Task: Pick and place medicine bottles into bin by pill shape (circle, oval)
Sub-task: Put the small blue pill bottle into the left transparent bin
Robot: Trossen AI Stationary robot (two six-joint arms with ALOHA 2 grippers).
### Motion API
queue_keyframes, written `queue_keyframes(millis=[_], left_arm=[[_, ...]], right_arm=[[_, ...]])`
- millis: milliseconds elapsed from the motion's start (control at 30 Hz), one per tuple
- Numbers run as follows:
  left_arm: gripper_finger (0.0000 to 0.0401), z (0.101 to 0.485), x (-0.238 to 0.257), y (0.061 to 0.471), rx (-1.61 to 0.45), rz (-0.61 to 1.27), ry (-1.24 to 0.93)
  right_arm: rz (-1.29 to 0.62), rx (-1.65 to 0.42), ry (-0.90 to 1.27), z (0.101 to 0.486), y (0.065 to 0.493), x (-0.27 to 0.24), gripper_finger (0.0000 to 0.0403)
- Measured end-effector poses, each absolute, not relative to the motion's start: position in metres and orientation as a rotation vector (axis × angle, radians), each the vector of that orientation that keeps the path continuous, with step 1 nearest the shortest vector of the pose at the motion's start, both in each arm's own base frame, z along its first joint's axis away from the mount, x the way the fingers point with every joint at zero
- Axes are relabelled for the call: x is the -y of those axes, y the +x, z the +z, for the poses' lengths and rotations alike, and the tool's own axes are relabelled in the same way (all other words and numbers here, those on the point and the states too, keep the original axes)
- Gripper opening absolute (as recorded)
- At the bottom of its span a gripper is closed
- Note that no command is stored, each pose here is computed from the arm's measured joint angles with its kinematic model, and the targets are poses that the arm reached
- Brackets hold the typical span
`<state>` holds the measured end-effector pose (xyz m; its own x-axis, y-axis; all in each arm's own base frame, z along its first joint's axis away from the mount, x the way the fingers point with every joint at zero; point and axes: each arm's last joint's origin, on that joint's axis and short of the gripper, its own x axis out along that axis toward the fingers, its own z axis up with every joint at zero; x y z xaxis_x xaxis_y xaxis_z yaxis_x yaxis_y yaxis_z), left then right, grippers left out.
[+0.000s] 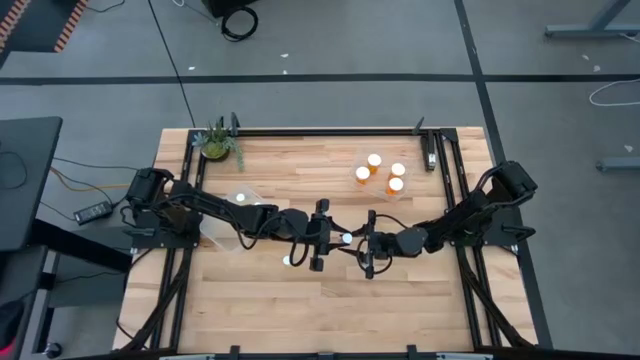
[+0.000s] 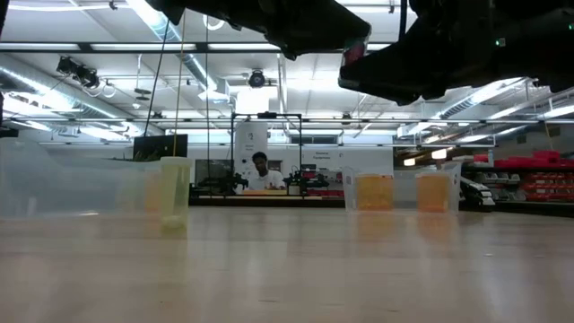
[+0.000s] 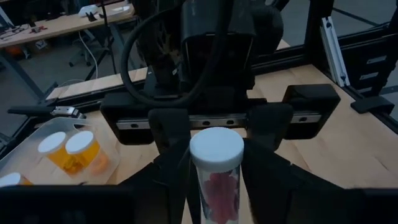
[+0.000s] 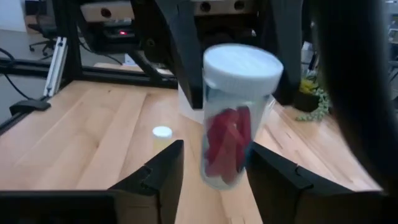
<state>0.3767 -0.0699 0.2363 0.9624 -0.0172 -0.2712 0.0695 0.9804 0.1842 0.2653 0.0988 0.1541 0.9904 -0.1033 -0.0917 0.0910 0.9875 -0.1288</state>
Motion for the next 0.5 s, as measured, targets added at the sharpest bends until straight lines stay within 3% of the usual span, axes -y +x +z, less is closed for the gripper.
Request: queue_keyframes(millis=[267, 500], left_arm=[[0.0136, 0.2371, 0.0700, 0.3769, -0.264, -0.046, 0.193], [0.0149, 0.2370, 0.0699, 0.3769, -0.264, -0.044, 0.195]], right_arm=[[-0.103, -0.102, -0.121, 0.1538, 0.2658, -0.0974, 0.0129], [-0.119, -0.103, -0.126, 0.1538, 0.2658, -0.0967, 0.0119]])
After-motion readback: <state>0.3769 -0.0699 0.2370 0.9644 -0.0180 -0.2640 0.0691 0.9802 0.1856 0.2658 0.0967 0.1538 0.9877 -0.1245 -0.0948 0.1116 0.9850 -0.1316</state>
